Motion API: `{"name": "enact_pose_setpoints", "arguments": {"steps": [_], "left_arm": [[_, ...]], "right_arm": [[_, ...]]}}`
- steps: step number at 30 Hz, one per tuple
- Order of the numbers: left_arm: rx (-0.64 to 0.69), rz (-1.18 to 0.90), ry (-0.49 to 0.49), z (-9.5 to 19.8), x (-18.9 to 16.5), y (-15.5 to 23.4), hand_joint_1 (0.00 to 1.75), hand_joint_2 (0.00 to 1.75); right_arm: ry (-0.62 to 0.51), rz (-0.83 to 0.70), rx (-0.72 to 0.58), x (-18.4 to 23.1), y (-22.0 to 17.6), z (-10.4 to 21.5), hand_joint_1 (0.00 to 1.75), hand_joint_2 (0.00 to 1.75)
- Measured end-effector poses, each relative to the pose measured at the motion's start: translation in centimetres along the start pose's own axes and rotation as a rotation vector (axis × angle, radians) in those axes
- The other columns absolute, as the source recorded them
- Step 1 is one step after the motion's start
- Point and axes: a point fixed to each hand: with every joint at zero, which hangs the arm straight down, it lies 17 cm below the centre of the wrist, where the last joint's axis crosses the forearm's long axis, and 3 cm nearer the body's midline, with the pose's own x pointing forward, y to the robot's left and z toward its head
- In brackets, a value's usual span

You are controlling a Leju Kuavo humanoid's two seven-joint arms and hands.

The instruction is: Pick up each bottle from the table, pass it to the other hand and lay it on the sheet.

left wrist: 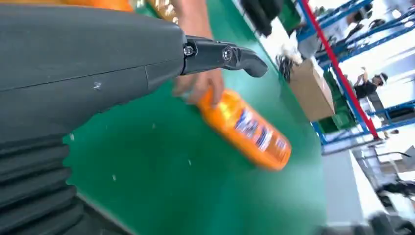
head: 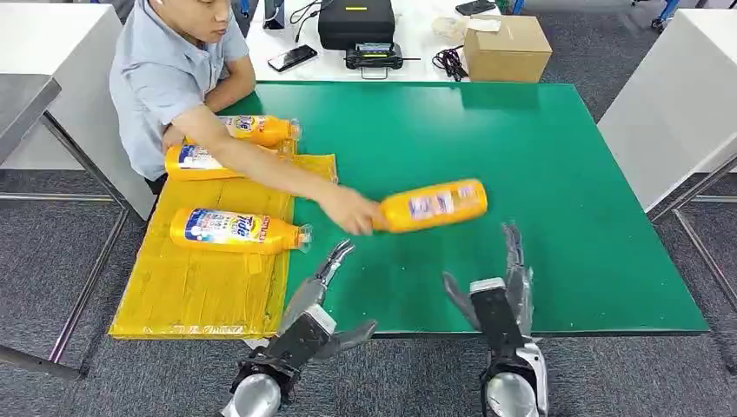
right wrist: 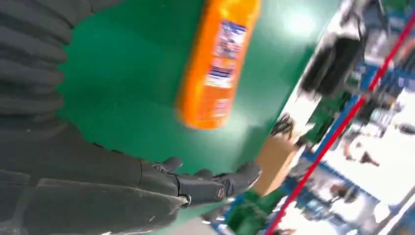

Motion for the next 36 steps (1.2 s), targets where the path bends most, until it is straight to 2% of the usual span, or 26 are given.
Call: {"name": "enact_pose_setpoints", "arguments": {"steps": [1, 2, 5, 9, 13, 20, 28, 36], "left_arm": [[-0.013, 0.143, 0.043, 0.1, -0.3, -0.6, 0.00, 1.75], [-0.016, 0.219, 0.065, 0.2, -0.3, -0.9, 0.00, 1.75], [-0.033, 0.286, 0.083, 0.4, -0.2, -1.7, 0.00, 1.75], [-0.046, 0.406, 0.138, 0.7, -0.6, -2.4, 0.00, 1.75], [-0.028, 0.506, 0.205, 0.9, -1.3, -2.6, 0.00, 1.75], [0.036, 0.512, 0.242, 1.0, -2.2, -1.7, 0.00, 1.75], [0.033, 0.524, 0.251, 1.0, -1.8, -2.0, 0.00, 1.75], [0.010, 0.512, 0.233, 0.9, -1.0, -2.7, 0.00, 1.75]], "right_arm": [[-0.052, 0.164, 0.151, -0.1, 2.0, 0.1, 0.00, 1.75], [-0.073, 0.277, 0.223, -0.9, 2.4, 0.2, 0.00, 1.75], [-0.090, 0.410, 0.269, -2.4, 1.4, -0.2, 0.00, 1.75], [-0.125, 0.686, 0.320, -4.4, 0.6, -0.6, 0.00, 1.75], [-0.138, 0.819, 0.380, -6.7, 0.4, -1.7, 0.00, 1.75], [-0.095, 0.918, 0.484, -10.4, 0.7, -2.7, 0.00, 1.75], [0.029, 0.874, 0.639, -14.1, 0.6, -2.4, 0.00, 1.75], [0.085, 0.825, 0.696, -15.6, 0.7, -2.8, 0.00, 1.75]]}}
